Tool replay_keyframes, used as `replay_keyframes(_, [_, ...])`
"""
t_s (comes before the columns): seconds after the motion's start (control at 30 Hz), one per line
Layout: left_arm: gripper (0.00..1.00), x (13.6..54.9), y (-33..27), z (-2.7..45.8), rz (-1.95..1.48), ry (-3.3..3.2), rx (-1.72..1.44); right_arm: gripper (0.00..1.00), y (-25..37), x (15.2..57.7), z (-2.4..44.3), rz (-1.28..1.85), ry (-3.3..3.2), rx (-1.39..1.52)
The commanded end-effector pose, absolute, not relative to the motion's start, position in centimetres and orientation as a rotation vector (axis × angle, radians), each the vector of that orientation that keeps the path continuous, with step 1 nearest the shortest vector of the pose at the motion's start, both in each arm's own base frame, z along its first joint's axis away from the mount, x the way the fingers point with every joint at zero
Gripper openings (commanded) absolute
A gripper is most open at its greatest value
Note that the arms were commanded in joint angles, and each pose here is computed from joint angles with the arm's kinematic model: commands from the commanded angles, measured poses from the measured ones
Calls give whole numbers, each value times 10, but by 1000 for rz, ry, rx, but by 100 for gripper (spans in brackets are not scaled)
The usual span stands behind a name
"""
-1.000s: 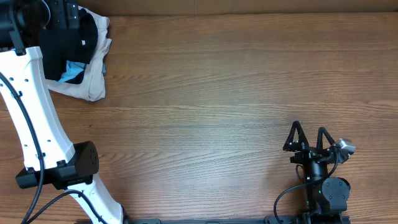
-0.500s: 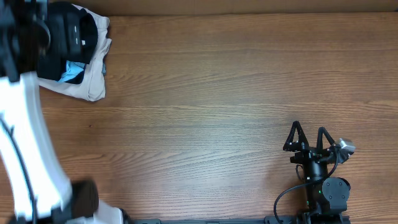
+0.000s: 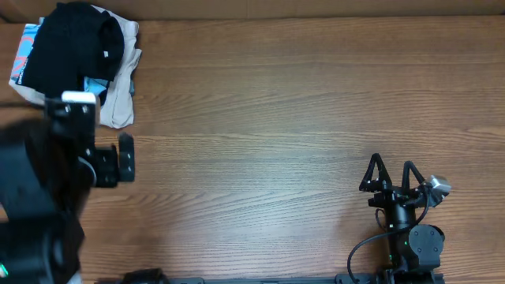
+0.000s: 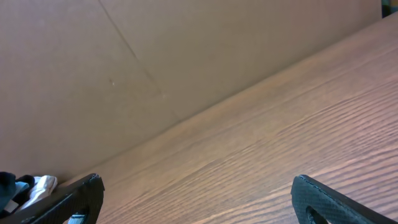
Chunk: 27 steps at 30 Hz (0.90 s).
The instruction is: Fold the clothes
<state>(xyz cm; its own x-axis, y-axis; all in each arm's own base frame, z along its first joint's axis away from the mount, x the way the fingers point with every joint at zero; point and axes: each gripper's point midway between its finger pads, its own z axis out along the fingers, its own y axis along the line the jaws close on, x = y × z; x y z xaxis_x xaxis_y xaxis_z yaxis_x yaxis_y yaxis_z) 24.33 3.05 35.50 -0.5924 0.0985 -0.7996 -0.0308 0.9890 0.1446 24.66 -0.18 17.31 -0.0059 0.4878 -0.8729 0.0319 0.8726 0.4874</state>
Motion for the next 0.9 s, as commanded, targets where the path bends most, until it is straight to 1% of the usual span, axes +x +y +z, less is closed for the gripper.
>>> replay_keyframes(0.0, [100,239,5,335,33,2103,122,100,-4,246,172,367,1539,425])
replay_keyframes(0.23, [100,251,-18,315,-95,1737,116,100,-4,246,172,366,1539,425])
replay_keyframes(0.4, [100,252,-19,287,-142,1570,69,100,-4,246,172,367,1539,425])
replay_keyframes(0.5, [100,251,-18,266,-143,1506,60,100,-4,246,172,367,1539,425])
replay_keyframes(0.87, [100,245,-10,219,-101,1467,22,100,-4,246,172,367,1539,425])
